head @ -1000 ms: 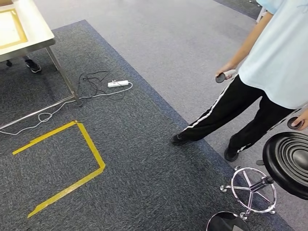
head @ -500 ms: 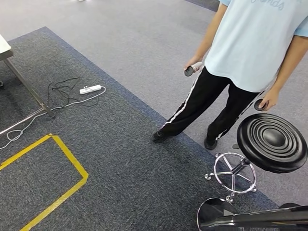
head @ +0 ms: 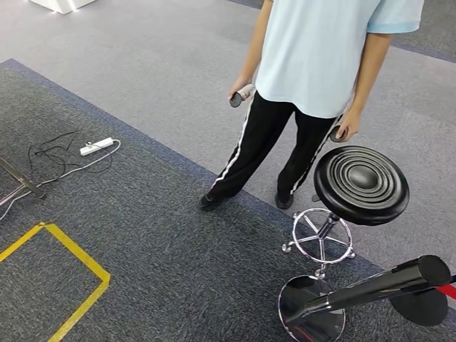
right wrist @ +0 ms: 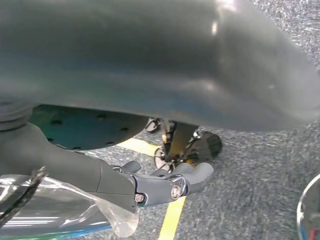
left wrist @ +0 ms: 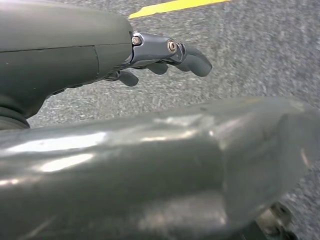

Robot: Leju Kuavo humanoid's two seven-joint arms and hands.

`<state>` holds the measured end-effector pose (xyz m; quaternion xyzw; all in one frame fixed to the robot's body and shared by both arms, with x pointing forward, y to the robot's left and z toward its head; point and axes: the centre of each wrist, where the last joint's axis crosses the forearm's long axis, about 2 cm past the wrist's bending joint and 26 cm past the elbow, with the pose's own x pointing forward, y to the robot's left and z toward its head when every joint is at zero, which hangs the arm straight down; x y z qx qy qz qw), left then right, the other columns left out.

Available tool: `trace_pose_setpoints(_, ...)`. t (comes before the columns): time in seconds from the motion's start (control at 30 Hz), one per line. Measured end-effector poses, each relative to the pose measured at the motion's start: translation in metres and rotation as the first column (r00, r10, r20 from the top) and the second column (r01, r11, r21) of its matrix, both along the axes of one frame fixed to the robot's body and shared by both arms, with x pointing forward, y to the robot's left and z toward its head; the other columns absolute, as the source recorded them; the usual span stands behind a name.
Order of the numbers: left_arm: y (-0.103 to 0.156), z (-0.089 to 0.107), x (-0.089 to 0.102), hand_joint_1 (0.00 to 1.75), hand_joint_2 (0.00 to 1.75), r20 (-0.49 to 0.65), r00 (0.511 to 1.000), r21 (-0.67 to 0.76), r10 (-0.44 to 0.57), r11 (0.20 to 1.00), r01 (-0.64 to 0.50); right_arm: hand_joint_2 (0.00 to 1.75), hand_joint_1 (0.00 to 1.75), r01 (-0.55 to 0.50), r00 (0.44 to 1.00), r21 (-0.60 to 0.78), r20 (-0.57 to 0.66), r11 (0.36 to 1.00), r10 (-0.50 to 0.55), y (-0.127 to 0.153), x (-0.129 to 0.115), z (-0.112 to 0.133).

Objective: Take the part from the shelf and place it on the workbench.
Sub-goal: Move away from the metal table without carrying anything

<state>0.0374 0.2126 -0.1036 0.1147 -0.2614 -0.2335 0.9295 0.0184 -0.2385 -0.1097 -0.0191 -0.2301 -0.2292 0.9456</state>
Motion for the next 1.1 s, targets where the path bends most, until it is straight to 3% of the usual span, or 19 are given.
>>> trace_pose_setpoints(1.1, -0.0014, 0.0002, 0.0028, 0.00, 0.00, 0.046, 0.999, -0.059, -0.013, 0.998, 0.016, 0.00, 0.00, 0.002, 1.000, -0.001, 0.007, 1.000, -0.002, -0.0033, -0.0033, -0.0005)
